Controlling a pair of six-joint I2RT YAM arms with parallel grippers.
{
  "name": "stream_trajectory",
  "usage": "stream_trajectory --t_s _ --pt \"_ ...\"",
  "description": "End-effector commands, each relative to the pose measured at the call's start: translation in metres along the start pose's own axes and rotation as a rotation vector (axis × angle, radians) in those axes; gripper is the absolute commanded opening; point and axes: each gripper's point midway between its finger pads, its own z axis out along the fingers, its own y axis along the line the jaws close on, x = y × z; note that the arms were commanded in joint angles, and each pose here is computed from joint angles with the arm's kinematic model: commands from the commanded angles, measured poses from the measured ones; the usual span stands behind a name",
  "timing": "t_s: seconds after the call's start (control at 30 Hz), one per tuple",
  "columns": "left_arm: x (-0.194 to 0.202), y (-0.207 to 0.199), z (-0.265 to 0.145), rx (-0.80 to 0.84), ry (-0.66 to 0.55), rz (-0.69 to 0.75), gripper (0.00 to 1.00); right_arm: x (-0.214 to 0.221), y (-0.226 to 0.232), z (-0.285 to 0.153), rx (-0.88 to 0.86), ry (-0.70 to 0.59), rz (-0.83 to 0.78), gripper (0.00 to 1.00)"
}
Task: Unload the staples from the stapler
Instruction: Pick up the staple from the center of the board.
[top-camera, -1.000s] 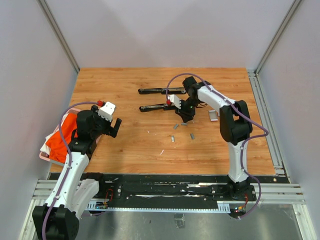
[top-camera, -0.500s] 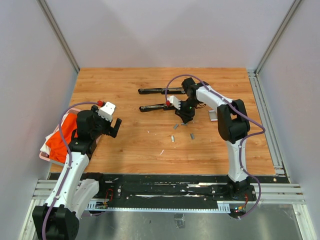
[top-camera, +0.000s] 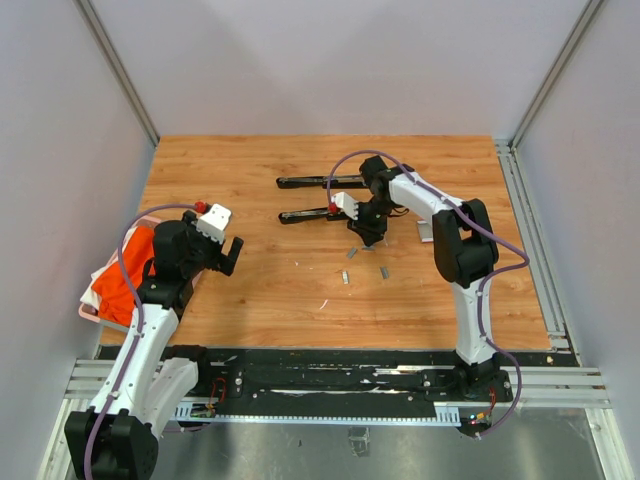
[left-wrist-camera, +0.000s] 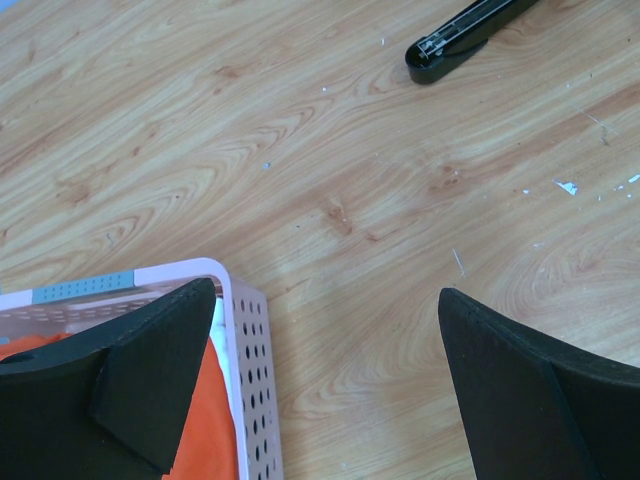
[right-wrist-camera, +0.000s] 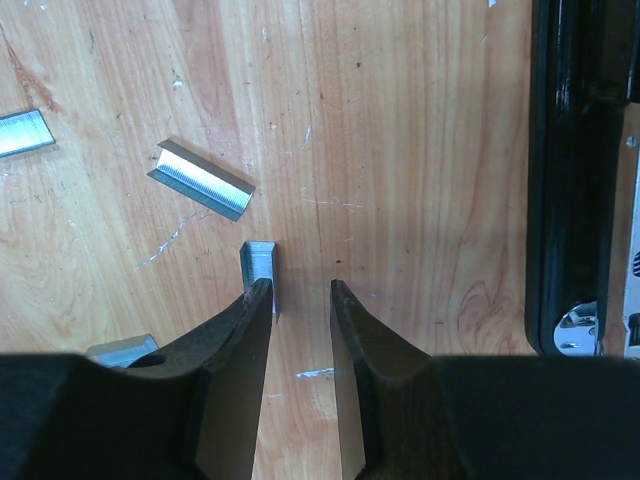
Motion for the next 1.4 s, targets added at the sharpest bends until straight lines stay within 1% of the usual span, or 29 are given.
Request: stream_trajectory --t_s 0.0,0.3,0.4,0.67,0.8,1.03,1.37 --pt "0.001 0.001 0.001 -0.003 -0.009 0.004 0.98 0.003 0.010 0.008 -0.029 0.031 0.011 0.31" --pt "0.001 0.000 0.001 0.000 -0.009 0.004 0.98 0.003 0.015 0.005 -0.030 0.026 0.004 0.31" --pt "0.001 0.000 0.001 -0.001 -0.009 0.004 0.98 0.006 0.014 0.008 -0.029 0.042 0.018 0.29" --pt "0.001 0.001 0.002 -0.001 -0.008 0.003 0.98 0.009 0.012 0.012 -0.033 0.055 0.025 0.12" --pt "0.002 0.000 0.003 0.002 -0.005 0.004 0.98 0.007 0.012 0.011 -0.034 0.048 0.024 0.01" --pt "0.003 0.000 0.003 0.002 -0.002 0.004 0.98 0.002 0.015 0.005 -0.046 0.034 0.013 0.00" --pt "0.003 0.000 0.003 0.005 -0.001 0.004 0.98 -0.007 0.012 -0.020 -0.006 -0.001 -0.025 0.01"
